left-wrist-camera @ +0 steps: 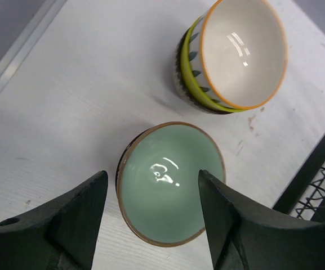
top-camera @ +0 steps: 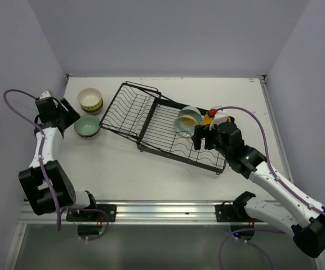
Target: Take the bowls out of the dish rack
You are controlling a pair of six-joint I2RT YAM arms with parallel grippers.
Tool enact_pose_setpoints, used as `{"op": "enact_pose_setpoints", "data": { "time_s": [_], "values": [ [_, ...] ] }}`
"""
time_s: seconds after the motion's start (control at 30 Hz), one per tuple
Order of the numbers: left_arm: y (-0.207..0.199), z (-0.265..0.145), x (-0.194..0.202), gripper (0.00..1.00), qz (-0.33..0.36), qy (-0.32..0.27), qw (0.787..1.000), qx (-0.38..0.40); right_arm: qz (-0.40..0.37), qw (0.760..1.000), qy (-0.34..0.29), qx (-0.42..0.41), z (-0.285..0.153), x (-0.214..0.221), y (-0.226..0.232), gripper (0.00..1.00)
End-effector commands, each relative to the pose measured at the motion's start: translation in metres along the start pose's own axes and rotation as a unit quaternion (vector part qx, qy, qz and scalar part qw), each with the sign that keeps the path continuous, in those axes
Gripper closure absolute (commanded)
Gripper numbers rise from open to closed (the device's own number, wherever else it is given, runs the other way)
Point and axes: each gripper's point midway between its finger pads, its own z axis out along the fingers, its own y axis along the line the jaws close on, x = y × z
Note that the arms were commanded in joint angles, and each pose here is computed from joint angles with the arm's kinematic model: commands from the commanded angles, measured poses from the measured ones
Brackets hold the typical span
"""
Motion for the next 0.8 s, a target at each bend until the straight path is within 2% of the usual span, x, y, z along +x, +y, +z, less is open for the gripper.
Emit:
{"op": "enact_pose_setpoints", "data": {
  "time_s": [0.0,0.03,0.07,0.17,0.23,0.33,0.53,0.7,0.77],
  "values": [
    [-0.029,-0.038,-0.043,0.29,0.042,-0.094,0.994,0.026,0.001,0.999,-0.029,0.023,-0.004,-0.023,-0.009,0.13],
    [-0.038,-0.043,-0.044,0.26,0.054,-0.101,0.993,0.035,0.002,0.999,-0.028,0.027,-0.002,-0.023,-0.011,0.13],
    [-0.041,-0.048,-0.046,0.19,0.067,-0.112,0.991,0.037,0.003,0.999,-0.025,0.027,-0.001,-0.022,-0.011,0.13],
    [-0.06,-0.066,-0.049,0.09,0.093,-0.136,0.985,0.052,0.004,0.999,-0.01,0.032,0.009,-0.017,-0.013,0.14],
    [-0.073,-0.077,-0.049,0.07,0.104,-0.149,0.981,0.07,0.007,1.0,-0.006,0.03,0.013,-0.018,-0.011,0.15],
    [-0.089,-0.088,-0.05,0.0,0.119,-0.167,0.974,0.094,0.003,0.999,-0.001,0.036,0.022,-0.019,-0.012,0.22],
    [-0.114,-0.116,-0.049,0.0,0.145,-0.194,0.962,0.129,0.0,0.999,-0.007,0.049,0.036,-0.033,-0.014,0.26],
    [-0.136,-0.139,-0.044,0.09,0.168,-0.217,0.949,0.158,-0.013,0.999,0.008,0.051,0.055,-0.035,-0.013,0.33],
    [-0.147,-0.142,-0.03,0.06,0.173,-0.203,0.947,0.177,-0.017,0.998,0.015,0.053,0.065,-0.03,-0.013,0.36]
  ]
}}
